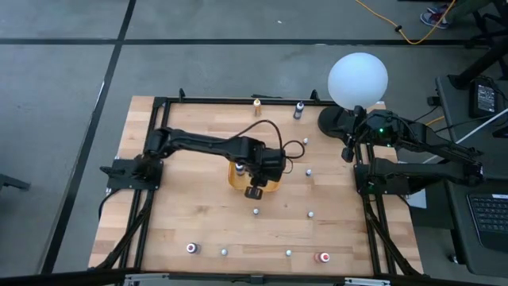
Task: Pick & Place food coloring
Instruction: Put the black food coloring bottle into the yellow bin
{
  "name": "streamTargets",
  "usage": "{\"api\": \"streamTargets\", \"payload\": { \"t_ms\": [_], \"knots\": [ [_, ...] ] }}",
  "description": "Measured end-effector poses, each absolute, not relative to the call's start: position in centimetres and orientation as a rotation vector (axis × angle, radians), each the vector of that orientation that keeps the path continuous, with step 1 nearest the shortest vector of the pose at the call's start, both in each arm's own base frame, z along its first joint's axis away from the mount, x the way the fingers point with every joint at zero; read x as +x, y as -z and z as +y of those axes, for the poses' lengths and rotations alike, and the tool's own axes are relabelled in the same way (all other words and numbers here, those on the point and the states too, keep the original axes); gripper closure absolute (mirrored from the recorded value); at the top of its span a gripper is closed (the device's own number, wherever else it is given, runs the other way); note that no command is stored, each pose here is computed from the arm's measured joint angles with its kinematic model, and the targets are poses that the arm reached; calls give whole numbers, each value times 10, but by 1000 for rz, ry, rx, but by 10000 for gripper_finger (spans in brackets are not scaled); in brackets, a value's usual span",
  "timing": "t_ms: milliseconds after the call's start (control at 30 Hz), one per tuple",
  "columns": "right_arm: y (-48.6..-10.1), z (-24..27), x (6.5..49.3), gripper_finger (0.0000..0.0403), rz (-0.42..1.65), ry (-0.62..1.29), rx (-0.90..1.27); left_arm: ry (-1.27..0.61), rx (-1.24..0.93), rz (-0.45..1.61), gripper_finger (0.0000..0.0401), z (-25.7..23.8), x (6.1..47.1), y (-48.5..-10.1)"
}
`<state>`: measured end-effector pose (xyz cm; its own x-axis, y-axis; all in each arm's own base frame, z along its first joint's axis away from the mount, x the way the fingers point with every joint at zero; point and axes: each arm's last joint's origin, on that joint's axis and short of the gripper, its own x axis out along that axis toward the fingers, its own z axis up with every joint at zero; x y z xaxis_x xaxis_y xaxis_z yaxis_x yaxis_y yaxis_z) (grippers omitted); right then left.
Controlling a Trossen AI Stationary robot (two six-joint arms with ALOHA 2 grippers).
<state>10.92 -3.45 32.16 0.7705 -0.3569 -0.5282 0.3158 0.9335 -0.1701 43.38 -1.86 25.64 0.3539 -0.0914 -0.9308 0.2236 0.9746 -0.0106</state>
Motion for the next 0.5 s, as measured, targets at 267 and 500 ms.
{"api": "streamTargets", "payload": {
  "t_ms": [267, 500],
  "knots": [
    [-321, -34, 109, 369, 589, 365, -72, 231, 152, 1231, 347, -19, 444, -231],
    [-321, -34, 109, 369, 591, 365, -71, 244, 183, 1260, 347, -19, 449, -216]
  ]
}}
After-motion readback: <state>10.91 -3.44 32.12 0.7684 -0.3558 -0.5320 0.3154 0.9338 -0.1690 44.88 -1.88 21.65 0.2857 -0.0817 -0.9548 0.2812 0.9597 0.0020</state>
